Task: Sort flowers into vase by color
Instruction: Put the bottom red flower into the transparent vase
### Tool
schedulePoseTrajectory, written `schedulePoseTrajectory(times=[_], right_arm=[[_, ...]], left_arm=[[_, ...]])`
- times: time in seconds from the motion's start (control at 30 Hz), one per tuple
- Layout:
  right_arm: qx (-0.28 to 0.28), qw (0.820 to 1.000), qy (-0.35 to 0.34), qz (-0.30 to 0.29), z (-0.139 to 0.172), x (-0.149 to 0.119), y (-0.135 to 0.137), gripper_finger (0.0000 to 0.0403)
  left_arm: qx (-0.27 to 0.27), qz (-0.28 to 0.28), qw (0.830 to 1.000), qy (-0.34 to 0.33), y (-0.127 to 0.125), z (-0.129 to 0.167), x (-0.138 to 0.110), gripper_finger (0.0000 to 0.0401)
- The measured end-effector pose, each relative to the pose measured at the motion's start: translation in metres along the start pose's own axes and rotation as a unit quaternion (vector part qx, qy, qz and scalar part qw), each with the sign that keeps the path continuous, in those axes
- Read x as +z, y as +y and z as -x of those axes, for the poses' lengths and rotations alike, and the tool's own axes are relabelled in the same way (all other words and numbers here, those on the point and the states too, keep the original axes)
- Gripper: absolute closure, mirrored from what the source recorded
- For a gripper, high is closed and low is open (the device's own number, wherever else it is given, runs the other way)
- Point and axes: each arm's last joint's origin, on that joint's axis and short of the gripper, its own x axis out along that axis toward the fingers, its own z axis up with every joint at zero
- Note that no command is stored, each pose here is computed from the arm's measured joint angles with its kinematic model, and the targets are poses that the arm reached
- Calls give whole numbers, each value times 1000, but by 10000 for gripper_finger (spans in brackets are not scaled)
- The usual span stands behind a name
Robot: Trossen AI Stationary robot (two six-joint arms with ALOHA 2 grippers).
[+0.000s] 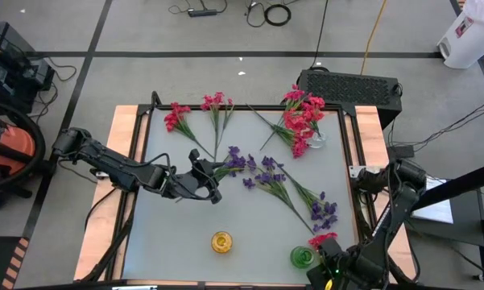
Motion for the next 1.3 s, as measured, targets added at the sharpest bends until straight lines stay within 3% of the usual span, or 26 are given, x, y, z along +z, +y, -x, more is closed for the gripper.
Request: schedulePoseTrajectory(times=[0.47, 1.3], right_arm=[[-28, 998, 1, -57, -17, -25, -12, 203], [-60, 997, -29, -47, -57, -36, -12, 203]], left_arm=[[0, 0, 1000, 0, 0, 0, 0, 257], [0, 0, 1000, 0, 0, 0, 0, 257]])
